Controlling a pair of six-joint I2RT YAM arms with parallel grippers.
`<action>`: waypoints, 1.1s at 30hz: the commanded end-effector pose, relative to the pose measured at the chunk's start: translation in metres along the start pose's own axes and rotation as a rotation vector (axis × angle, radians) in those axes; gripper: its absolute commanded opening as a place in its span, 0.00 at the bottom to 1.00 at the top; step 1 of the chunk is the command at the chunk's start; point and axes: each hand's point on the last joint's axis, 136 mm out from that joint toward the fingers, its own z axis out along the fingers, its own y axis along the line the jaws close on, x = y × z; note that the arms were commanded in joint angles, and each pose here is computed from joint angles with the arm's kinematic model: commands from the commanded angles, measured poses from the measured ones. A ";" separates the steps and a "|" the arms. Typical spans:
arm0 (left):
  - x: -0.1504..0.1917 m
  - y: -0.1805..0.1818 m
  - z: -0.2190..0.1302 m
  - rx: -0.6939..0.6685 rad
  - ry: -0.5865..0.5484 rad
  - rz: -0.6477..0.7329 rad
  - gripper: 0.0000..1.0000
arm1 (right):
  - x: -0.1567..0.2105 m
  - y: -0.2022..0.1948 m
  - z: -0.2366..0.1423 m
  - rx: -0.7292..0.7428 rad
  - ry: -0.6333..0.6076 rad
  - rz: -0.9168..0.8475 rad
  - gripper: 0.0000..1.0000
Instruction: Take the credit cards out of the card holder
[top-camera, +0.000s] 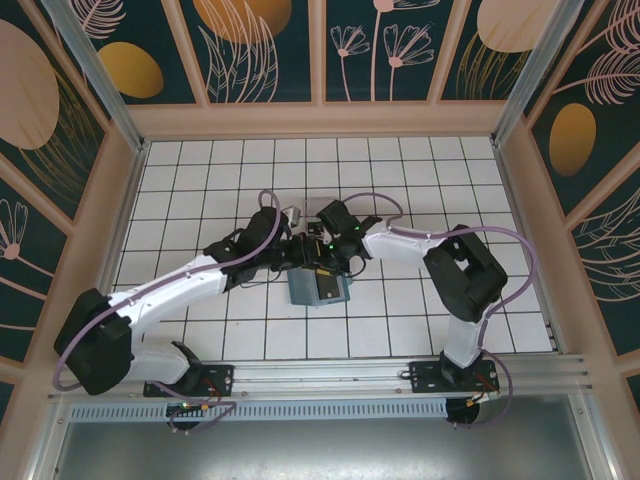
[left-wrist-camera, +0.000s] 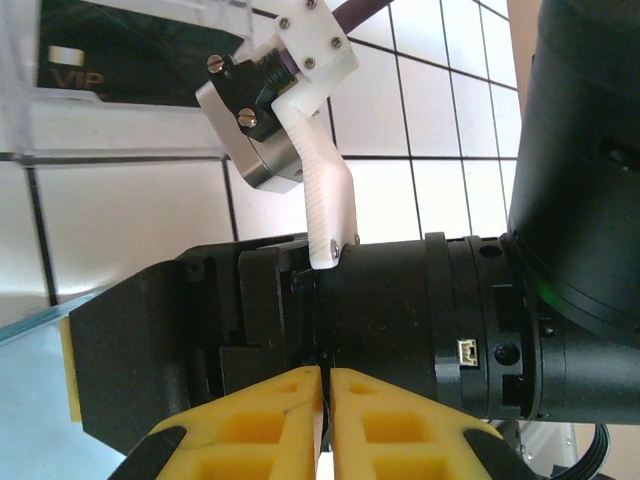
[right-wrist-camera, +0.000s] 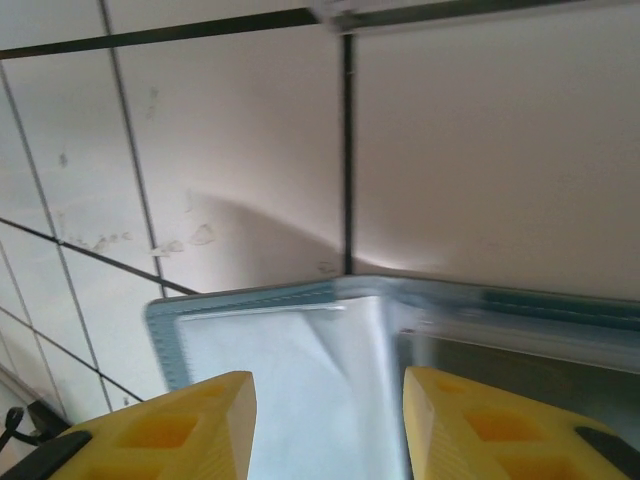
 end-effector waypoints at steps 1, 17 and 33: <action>0.018 0.025 0.017 -0.080 0.082 -0.058 0.14 | -0.002 -0.005 -0.020 0.013 -0.033 -0.034 0.44; 0.055 0.052 0.071 -0.183 0.219 -0.103 0.18 | 0.006 -0.045 -0.045 0.084 -0.061 -0.028 0.43; 0.034 0.009 0.057 -0.039 0.141 -0.043 0.12 | 0.013 -0.060 -0.066 0.083 -0.093 0.025 0.43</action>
